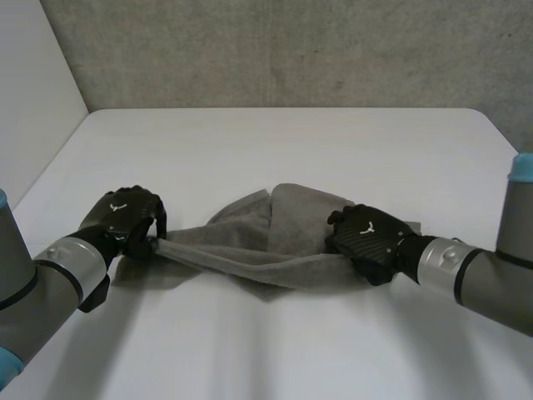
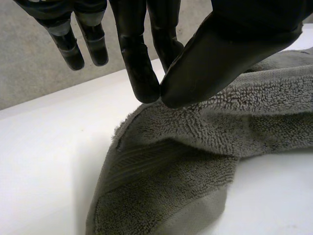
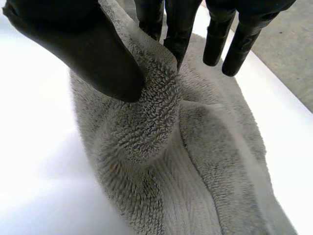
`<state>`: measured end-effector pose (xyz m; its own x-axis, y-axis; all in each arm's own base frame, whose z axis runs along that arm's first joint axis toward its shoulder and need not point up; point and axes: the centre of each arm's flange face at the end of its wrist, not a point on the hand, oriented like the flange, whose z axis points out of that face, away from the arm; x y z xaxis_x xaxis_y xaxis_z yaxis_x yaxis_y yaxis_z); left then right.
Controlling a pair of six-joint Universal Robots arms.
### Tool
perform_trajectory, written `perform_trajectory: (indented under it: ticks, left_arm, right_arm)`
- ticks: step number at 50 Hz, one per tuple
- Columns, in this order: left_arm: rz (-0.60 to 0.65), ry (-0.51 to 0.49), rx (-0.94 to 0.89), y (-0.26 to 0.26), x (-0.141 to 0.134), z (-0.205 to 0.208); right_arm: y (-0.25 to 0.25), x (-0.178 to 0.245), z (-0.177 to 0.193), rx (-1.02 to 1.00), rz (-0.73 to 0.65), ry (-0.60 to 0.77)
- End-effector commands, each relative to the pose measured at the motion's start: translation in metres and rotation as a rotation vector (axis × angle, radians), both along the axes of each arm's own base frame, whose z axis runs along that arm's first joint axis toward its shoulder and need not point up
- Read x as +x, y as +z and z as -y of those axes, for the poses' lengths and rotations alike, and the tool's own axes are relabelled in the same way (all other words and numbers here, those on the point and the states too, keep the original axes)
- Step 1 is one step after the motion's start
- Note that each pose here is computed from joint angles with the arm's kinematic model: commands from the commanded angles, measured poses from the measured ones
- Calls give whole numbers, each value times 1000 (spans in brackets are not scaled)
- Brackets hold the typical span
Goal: Fold the towel.
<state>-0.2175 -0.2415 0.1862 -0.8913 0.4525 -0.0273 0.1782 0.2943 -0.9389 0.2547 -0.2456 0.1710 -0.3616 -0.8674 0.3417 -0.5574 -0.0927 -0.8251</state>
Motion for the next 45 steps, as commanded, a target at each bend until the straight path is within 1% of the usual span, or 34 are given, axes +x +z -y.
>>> perform_trajectory:
  ticks: [1, 5, 7, 8, 9, 10, 12, 13, 15, 16, 17, 18, 19, 20, 21, 22, 23, 24, 25, 26, 27, 28, 29, 31, 32, 33, 34, 35, 36, 38, 39, 40, 42, 45]
  left_arm:
    - [3, -32, 16, -5, -5, -4]
    - [-1, -41, 7, -6, -8, 5]
    - [2, -42, 6, -8, -11, 15]
    - [1, -43, -3, -8, -14, 27]
    - [-3, -43, -43, -1, -19, 44]
    - [-3, -43, -43, -1, -19, 44]
    - [-9, -48, -167, 27, -28, 76]
    - [-9, -48, -168, 27, -28, 76]
    - [-53, -51, -343, 76, -39, 102]
    - [-54, -51, -344, 76, -39, 102]
    - [-74, -59, -432, 103, -45, 108]
    - [-75, -59, -433, 103, -45, 108]
    - [-104, -84, -522, 130, -55, 106]
    - [-141, -95, -619, 157, -61, 104]
    - [-142, -95, -620, 157, -62, 104]
    - [-187, -106, -729, 186, -66, 97]
    - [-228, -101, -849, 219, -61, 85]
    - [-229, -101, -850, 219, -61, 85]
    - [-268, -96, -936, 243, -55, 74]
    - [-269, -96, -937, 243, -55, 74]
    - [-302, -95, -980, 255, -52, 67]
    - [-317, -103, -955, 248, -53, 67]
    - [-317, -103, -955, 248, -53, 67]
    - [-304, -101, -880, 224, -52, 74]
    - [-304, -101, -879, 224, -52, 74]
    - [-285, -94, -836, 208, -49, 77]
    - [-285, -94, -836, 208, -49, 77]
    - [-262, -80, -786, 189, -45, 82]
    - [-240, -64, -733, 169, -39, 87]
    - [-217, -49, -678, 149, -32, 91]
    - [-197, -42, -612, 127, -28, 92]
    - [-197, -41, -611, 126, -28, 92]
    - [-158, -42, -494, 85, -23, 85]
    - [-135, -51, -438, 65, -22, 78]
  right_arm:
    - [21, -3, -3, 11, 20, -24]
    - [18, 0, 6, 0, 12, -29]
    - [18, 9, 25, -55, 0, -40]
    - [18, 9, 25, -55, -1, -40]
    - [27, 17, 34, -120, 7, -40]
    - [27, 17, 34, -121, 7, -40]
    - [63, 31, 64, -336, 71, -76]
    - [63, 31, 64, -337, 71, -77]
    - [121, 39, 92, -613, 193, -161]
    - [122, 39, 92, -614, 193, -161]
    - [160, 42, 97, -745, 291, -201]
    - [201, 40, 95, -866, 404, -235]
    - [202, 40, 95, -867, 405, -235]
    - [236, 37, 90, -944, 520, -249]
    - [236, 37, 89, -945, 521, -249]
    - [258, 34, 83, -970, 617, -240]
    - [268, 32, 77, -952, 673, -227]
    - [268, 32, 77, -952, 674, -226]
    - [269, 31, 75, -910, 701, -218]
    - [263, 31, 74, -861, 702, -217]
    - [263, 31, 74, -860, 702, -217]
    - [250, 31, 75, -803, 672, -224]
    - [250, 31, 75, -803, 671, -224]
    - [212, 31, 75, -651, 590, -250]
    - [211, 31, 75, -650, 590, -250]
    - [191, 31, 74, -577, 550, -258]
    - [171, 31, 72, -512, 513, -265]
    - [171, 31, 72, -511, 513, -265]
    - [152, 29, 69, -457, 483, -274]
    - [133, 27, 66, -408, 457, -282]
    - [117, 23, 65, -372, 434, -288]
    - [117, 22, 65, -372, 434, -288]
    - [86, 13, 61, -306, 395, -307]
    - [69, 11, 56, -267, 377, -309]
